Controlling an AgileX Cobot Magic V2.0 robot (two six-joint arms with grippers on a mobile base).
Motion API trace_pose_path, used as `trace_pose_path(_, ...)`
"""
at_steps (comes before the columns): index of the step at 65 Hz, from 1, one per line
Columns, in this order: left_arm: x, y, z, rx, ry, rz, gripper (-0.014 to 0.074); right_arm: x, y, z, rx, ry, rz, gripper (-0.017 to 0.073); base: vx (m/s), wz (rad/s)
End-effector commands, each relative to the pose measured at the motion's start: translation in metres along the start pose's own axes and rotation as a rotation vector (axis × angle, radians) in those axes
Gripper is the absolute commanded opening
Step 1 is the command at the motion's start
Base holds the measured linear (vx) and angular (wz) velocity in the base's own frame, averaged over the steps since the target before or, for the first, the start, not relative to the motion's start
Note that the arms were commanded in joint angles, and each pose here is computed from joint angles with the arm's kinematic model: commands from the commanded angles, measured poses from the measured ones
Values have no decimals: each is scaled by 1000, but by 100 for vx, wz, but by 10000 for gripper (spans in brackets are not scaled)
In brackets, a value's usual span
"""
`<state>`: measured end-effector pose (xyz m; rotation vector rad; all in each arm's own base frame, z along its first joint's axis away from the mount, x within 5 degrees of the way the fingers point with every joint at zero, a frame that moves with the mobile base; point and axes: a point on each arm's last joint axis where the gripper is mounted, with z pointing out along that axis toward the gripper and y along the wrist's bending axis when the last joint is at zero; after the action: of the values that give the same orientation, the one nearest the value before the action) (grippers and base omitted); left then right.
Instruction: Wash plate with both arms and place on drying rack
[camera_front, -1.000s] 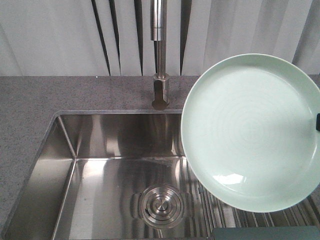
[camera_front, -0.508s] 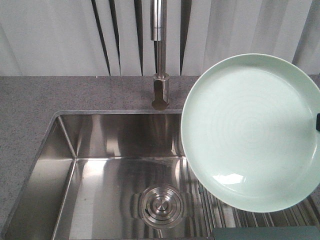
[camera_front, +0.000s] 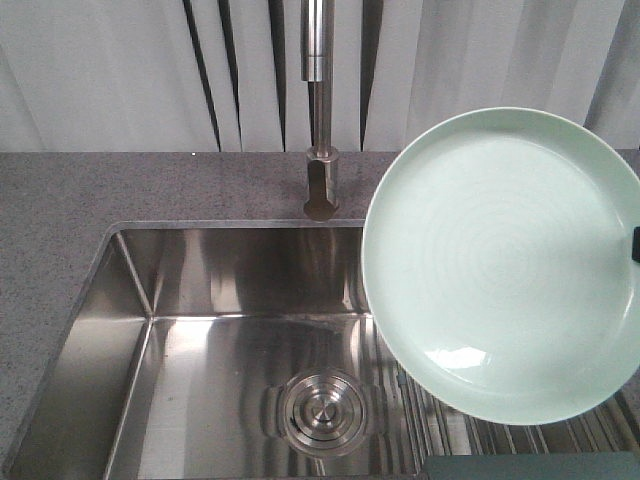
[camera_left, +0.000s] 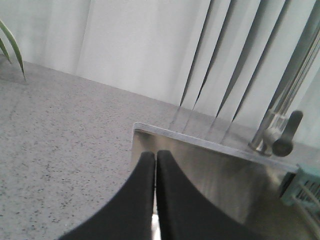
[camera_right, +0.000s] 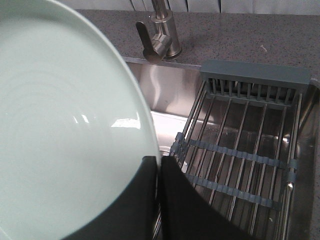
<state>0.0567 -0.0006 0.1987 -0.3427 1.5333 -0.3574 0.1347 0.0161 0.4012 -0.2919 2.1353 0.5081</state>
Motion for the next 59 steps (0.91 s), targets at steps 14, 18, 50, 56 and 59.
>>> trace_pose_path(14, -15, -5, -3, 117, -203, -344, -6, -11, 4, -6, -6, -85, 0, -10, 0, 0)
trace_pose_path(18, -20, -6, -4, 153, -245, -420, -6, -11, 4, -6, -6, -85, 0, -10, 0, 0)
trace_pose_path(50, -57, -26, -24, 547, -478, -806, -6, -17, -2, -7, 60, -150, 24, -7, 0, 0)
trace_pose_path(56, -68, -39, -27, 599, -439, -757, -6, -18, -6, -8, 106, -157, 44, -6, 0, 0)
trace_pose_path(59, -76, -46, -28, 612, -419, -709, -6, -17, -8, -8, 135, -155, 48, -6, 0, 0)
